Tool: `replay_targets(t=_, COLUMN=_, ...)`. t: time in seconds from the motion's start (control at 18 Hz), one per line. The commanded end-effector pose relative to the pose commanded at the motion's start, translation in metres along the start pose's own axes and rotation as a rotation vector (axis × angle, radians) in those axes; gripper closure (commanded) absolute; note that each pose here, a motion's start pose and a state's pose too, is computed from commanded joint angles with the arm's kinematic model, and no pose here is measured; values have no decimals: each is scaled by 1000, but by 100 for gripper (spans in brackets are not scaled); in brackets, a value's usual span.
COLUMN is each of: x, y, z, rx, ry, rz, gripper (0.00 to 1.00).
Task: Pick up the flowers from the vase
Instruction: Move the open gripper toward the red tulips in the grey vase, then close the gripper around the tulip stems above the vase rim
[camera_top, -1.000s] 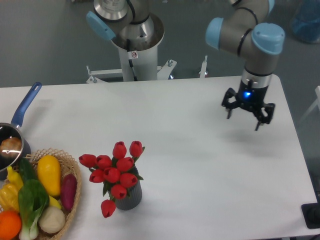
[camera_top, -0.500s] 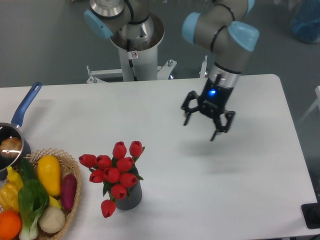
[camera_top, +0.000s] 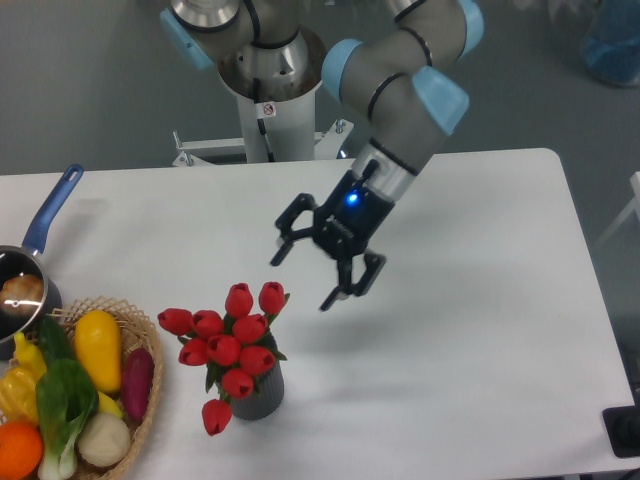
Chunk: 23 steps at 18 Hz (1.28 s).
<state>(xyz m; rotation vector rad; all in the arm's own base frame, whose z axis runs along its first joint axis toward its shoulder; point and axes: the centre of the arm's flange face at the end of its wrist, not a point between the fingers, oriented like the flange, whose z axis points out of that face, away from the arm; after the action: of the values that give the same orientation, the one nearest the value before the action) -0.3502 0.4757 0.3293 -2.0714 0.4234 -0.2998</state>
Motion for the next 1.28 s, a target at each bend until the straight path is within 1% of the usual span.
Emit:
replay_targets(t=0.44, x=-21, y=-8, z=25, rx=14, ry=34, rz=1, gripper=0)
replay_targets(t=0.61, x=-26, y=-17, z=37, rx=48, ry=58, rz=0, gripper=0)
replay_targets(t=0.67, x=-26, y=-20, z=39, rx=51, ry=60, rz=5, gripper=5)
replay_targets(t=0.72, x=-26, y=-25, z=39, rx=52, ry=60, rz=6, gripper=19)
replay_targets(t=0.83, x=-27, y=-26, z=39, rx=52, ry=59, rz=-7, gripper=49)
replay_targets(t=0.94, x=-27, y=-26, z=39, rx=51, ry=59, rz=-7, gripper=88)
replay_targets(t=1.0, x=-27, y=-25, z=39, rx=49, ry=59, rz=-8, gripper=100)
replay_targets(t=1.28, x=-29, y=-32, z=28, rx=50, ry=39, rz=-7, gripper=100)
